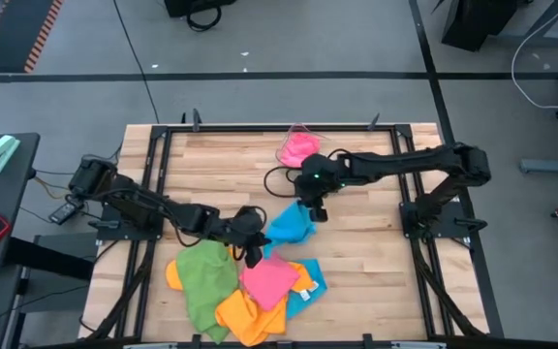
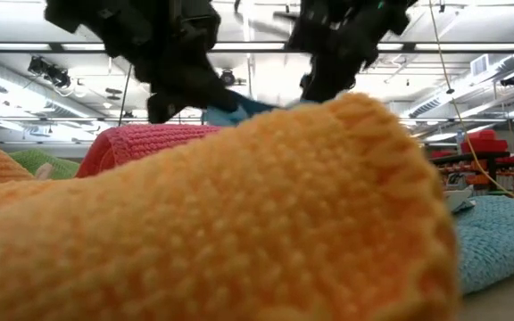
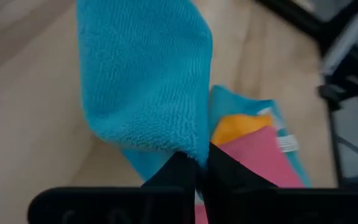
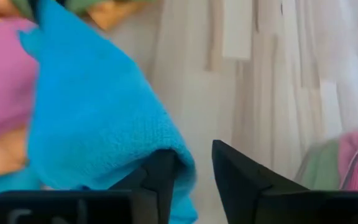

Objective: Fold microfiber towels
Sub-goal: Fold the top blue towel

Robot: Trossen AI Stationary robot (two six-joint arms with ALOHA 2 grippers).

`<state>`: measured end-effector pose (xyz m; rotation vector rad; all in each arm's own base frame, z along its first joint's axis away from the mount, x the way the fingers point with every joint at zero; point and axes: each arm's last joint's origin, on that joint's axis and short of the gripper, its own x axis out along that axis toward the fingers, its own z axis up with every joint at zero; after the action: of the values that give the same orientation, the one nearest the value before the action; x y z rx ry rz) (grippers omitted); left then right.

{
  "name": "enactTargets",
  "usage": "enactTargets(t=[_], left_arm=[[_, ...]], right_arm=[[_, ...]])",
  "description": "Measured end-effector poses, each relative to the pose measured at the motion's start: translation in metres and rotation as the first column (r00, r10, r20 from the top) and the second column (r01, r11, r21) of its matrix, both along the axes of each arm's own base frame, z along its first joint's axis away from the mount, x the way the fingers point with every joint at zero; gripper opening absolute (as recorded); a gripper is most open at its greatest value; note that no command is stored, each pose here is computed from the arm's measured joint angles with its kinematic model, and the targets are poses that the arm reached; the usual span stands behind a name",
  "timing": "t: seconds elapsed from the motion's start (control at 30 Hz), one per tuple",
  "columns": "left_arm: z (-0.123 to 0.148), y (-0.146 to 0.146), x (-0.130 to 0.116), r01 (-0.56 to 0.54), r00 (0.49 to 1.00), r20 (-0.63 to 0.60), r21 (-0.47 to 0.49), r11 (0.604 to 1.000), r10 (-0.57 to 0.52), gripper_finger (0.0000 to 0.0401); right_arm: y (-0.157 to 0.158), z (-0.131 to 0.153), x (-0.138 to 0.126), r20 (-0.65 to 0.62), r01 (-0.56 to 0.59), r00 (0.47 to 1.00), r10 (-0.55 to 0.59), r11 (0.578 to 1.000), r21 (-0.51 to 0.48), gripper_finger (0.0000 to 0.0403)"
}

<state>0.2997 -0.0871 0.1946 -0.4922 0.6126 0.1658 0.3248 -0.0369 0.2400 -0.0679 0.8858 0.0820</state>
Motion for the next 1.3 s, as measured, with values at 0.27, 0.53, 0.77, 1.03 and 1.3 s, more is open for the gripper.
enactTargets(t=[0.27,0.53,0.77,1.03,1.3], left_arm=[[-0.014,-0.010,-0.019,-0.132,0.977,-0.160,0.048,0.990,0.139,0.0017],[-0.026,-0.014,-0.040,-0.216,0.914,-0.337,0.065,0.974,0.225,0.0015],[-0.030,-0.018,-0.051,-0.255,0.874,-0.406,0.080,0.964,0.265,0.0017],[-0.031,-0.021,-0.055,-0.254,0.866,-0.421,0.095,0.963,0.270,0.0039],[-0.031,-0.021,-0.055,-0.257,0.869,-0.410,0.106,0.961,0.278,0.0078]], right_arm=[[-0.026,-0.021,0.008,-0.035,0.031,0.999,-0.031,0.999,-0.019,0.0172],[-0.019,0.001,-0.002,0.042,-0.107,0.994,0.105,0.993,0.051,0.0177],[0.020,-0.019,0.005,0.030,-0.264,0.965,0.262,0.960,0.095,0.0177],[0.047,-0.060,-0.006,0.081,-0.192,0.977,0.197,0.979,-0.069,0.0169],[0.046,-0.090,-0.024,0.077,-0.109,0.990,0.119,0.987,-0.120,0.0167]])
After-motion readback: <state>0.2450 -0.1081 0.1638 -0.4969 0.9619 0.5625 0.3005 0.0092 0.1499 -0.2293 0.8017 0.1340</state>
